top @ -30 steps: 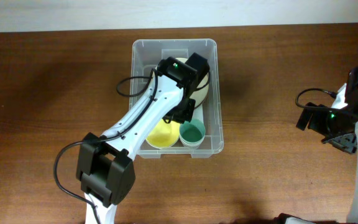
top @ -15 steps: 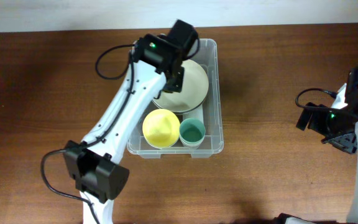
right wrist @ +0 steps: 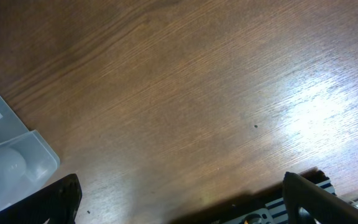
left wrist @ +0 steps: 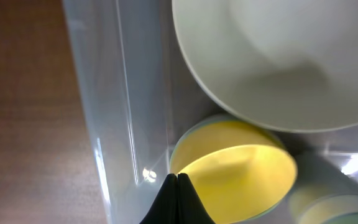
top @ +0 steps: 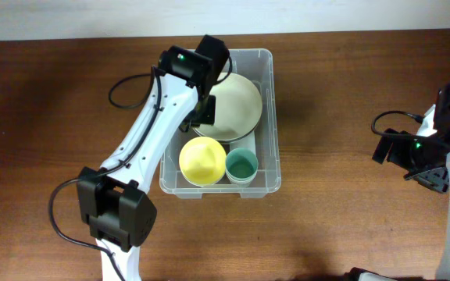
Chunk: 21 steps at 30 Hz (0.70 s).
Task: Pack container
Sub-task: 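Release the yellow bowl and raise the left gripper out of the bin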
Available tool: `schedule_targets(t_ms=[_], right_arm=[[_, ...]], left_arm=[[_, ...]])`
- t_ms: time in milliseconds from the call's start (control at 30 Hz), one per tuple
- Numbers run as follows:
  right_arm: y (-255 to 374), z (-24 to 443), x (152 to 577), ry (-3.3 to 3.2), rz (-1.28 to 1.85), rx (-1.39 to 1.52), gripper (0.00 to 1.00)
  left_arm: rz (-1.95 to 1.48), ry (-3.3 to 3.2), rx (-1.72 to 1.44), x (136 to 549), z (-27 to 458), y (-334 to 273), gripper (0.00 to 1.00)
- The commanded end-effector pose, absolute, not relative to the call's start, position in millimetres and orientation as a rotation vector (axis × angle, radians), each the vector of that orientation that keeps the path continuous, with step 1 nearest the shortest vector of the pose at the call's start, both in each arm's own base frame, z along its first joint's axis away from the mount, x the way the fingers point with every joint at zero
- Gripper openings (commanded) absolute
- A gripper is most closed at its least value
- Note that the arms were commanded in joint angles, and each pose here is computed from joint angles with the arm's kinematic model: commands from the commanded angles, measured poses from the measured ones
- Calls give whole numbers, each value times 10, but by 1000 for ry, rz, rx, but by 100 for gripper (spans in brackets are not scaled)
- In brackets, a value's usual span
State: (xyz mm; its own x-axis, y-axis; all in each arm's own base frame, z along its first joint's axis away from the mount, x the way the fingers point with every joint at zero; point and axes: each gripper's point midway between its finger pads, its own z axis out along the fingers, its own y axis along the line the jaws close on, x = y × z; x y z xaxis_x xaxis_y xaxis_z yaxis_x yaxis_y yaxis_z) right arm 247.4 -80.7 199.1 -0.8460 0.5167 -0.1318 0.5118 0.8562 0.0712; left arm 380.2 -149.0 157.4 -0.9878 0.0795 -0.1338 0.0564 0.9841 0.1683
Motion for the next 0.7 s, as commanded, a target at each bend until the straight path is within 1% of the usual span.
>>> schedule_targets(t_ms=[0, 100, 367, 667], right_arm=[[-818, 2061, 2487, 2861, 48, 788, 99], [-818, 2061, 2487, 2861, 48, 788, 99], [-818, 2061, 2487, 2861, 47, 788, 99], [-818, 2061, 2487, 2861, 47, 788, 99]], left_arm=[[219, 3040, 98, 3707, 1433, -1522, 1], [183, 3071, 101, 3663, 1304, -1565, 1], [217, 3113, 108, 3570, 1078, -1519, 1], [211, 3104, 106, 3594, 1028, -1529, 1]])
